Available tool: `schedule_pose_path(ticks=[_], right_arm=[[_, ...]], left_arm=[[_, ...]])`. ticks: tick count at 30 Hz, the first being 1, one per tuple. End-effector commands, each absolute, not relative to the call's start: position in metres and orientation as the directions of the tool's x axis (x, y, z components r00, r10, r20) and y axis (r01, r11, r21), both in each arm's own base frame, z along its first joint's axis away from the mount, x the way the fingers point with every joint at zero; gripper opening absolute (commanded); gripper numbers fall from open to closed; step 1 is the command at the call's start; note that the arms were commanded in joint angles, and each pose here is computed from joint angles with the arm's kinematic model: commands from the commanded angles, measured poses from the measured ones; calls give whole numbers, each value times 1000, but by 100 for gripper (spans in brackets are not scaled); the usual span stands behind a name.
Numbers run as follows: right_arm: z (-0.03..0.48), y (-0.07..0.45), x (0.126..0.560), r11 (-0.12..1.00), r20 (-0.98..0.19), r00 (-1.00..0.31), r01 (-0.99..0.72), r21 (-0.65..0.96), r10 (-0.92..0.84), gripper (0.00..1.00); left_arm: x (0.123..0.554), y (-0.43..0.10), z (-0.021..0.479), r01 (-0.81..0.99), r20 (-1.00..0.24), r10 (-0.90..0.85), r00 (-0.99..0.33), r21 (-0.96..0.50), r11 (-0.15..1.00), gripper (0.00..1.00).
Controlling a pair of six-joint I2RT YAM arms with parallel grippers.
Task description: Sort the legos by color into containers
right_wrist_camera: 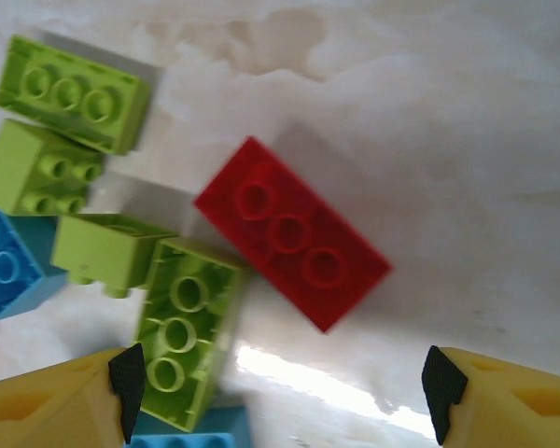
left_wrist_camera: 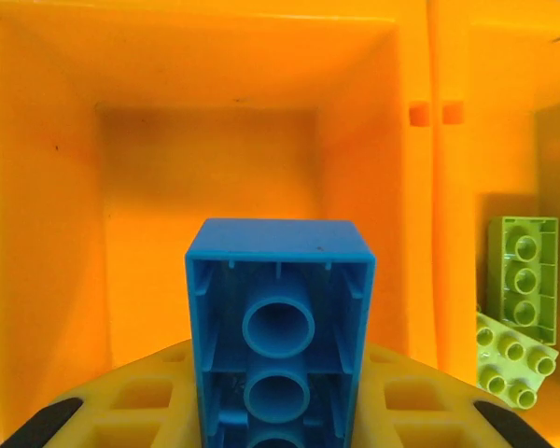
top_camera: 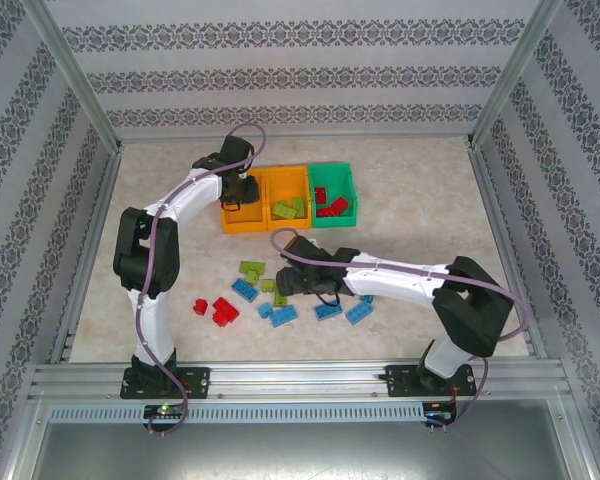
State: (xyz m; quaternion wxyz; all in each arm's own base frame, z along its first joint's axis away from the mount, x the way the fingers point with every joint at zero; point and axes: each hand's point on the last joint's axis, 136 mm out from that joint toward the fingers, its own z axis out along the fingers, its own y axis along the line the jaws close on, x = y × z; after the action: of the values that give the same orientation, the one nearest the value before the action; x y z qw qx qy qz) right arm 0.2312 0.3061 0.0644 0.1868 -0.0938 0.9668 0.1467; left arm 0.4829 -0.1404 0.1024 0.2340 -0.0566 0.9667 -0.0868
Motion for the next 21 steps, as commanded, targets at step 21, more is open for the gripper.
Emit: schedule_pose_path(ticks=[21], right_arm=[[20, 339, 208, 963, -266, -944, -236, 134, -194, 72]], left_arm=[[456, -146, 135, -43, -474, -179, -862, -282, 958, 63]])
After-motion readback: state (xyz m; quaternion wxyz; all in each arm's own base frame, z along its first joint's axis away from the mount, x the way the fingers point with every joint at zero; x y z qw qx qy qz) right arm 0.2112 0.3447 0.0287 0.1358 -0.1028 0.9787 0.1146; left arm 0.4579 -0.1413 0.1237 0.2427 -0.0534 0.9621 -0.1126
